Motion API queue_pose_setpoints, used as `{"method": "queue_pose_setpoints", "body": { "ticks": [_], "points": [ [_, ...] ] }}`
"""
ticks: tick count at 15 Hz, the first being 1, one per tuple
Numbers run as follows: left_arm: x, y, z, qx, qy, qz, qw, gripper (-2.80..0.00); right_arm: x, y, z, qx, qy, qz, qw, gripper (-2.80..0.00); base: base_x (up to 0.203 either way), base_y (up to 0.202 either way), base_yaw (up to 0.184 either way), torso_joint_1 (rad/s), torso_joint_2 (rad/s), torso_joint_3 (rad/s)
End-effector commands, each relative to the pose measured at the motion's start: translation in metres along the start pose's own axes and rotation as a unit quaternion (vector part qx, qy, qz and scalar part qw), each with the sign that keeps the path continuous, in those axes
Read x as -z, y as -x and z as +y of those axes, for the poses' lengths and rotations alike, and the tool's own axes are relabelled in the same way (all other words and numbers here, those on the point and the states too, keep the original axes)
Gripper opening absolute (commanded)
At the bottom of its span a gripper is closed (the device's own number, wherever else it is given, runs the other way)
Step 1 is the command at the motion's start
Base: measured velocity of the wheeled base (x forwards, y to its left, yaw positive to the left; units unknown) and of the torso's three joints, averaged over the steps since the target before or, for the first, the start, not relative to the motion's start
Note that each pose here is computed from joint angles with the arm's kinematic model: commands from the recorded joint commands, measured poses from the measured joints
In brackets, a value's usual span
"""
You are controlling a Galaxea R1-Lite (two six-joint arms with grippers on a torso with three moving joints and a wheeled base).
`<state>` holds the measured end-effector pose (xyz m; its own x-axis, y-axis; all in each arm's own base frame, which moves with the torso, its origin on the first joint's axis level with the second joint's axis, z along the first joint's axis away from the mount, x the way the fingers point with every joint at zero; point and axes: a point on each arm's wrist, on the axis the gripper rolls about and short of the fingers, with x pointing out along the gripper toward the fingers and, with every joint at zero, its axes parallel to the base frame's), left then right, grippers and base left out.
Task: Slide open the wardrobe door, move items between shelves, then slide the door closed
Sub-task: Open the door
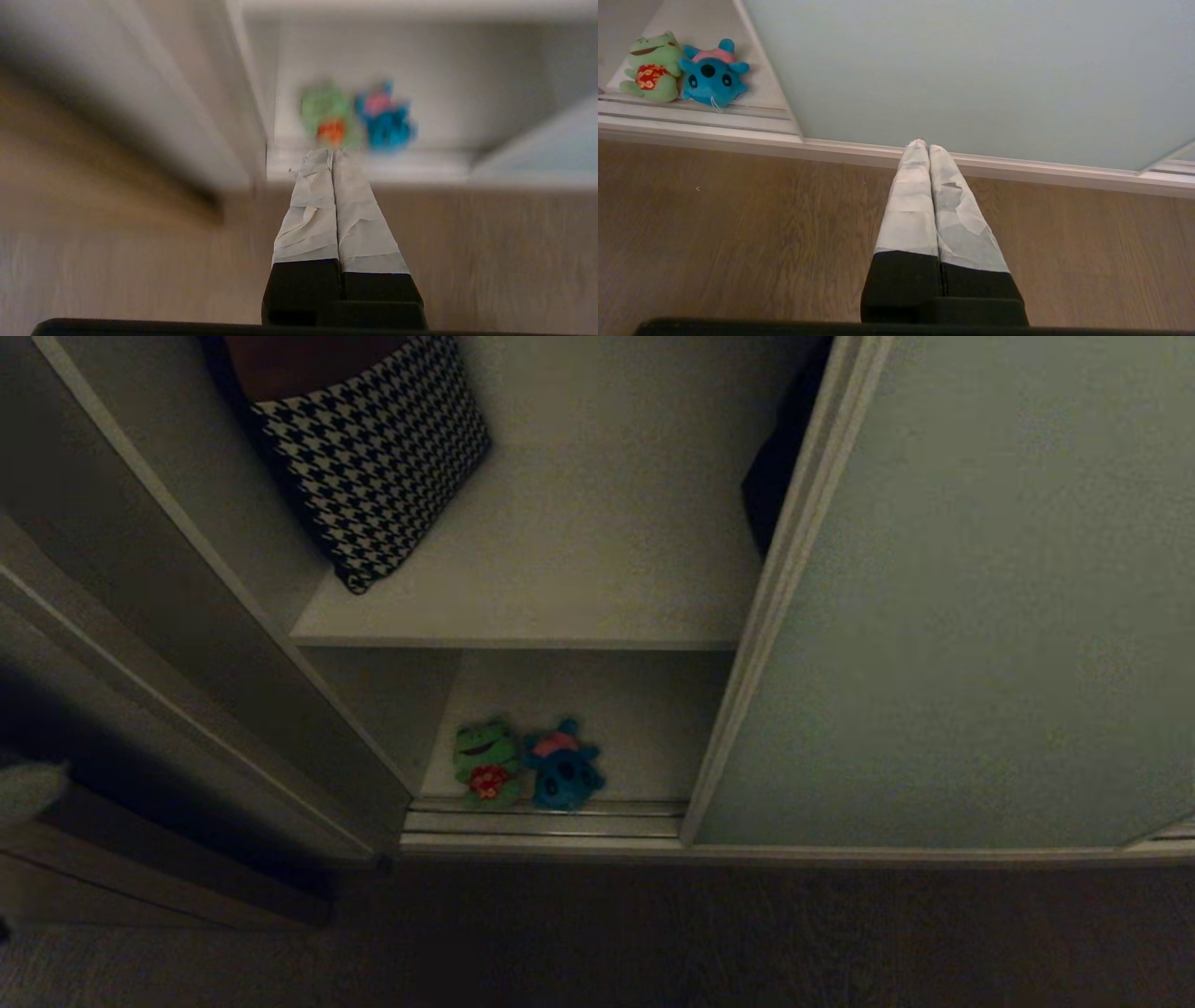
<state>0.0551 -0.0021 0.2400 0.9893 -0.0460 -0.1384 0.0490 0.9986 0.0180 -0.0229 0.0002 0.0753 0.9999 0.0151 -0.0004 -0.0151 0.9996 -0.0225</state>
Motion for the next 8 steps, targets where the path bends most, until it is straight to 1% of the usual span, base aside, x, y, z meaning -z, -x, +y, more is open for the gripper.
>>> {"method": "queue_pose_setpoints", "body": {
  "ticks": [1, 3, 4, 5, 6, 7, 8],
  "points": [
    [0.045, 0.035, -0.002, -0.005, -0.001, -0.027, 0.9996, -2.8, 0.0, 0.0, 0.0, 0.0, 0.0, -0.001, 1.0, -2.8, 0.0, 0.0, 0.0, 0.0, 0.0, 0.0],
    [0.086, 0.047, -0.004, -0.003, -0.007, -0.027, 0.9996, -2.8, 0.0, 0.0, 0.0, 0.0, 0.0, 0.0, 1.0, -2.8, 0.0, 0.0, 0.0, 0.0, 0.0, 0.0],
    [0.105, 0.049, -0.004, -0.003, -0.012, -0.02, 0.9997, -2.8, 0.0, 0.0, 0.0, -0.001, 0.0, -0.001, 1.0, -2.8, 0.0, 0.0, 0.0, 0.0, 0.0, 0.0],
    [0.125, 0.046, -0.005, -0.003, -0.016, -0.002, 0.9999, -2.8, 0.0, 0.0, 0.0, 0.0, 0.0, -0.001, 1.0, -2.8, 0.0, 0.0, 0.0, 0.0, 0.0, 0.0],
    [0.141, 0.044, -0.005, -0.004, -0.019, 0.015, 0.9997, -2.8, 0.0, 0.0, 0.0, -0.001, 0.0, -0.001, 1.0, -2.8, 0.0, 0.0, 0.0, 0.0, 0.0, 0.0],
    [0.151, 0.043, -0.005, -0.004, -0.02, 0.021, 0.9996, -2.8, 0.0, 0.0, 0.0, 0.0, 0.0, 0.0, 1.0, -2.8, 0.0, 0.0, 0.0, 0.0, 0.0, 0.0],
    [0.159, 0.044, -0.006, -0.006, -0.022, 0.008, 0.9997, -2.8, 0.0, 0.0, 0.0, -0.001, 0.0, -0.001, 1.0, -2.8, 0.0, 0.0, 0.0, 0.0, 0.0, 0.0]
  ]
}}
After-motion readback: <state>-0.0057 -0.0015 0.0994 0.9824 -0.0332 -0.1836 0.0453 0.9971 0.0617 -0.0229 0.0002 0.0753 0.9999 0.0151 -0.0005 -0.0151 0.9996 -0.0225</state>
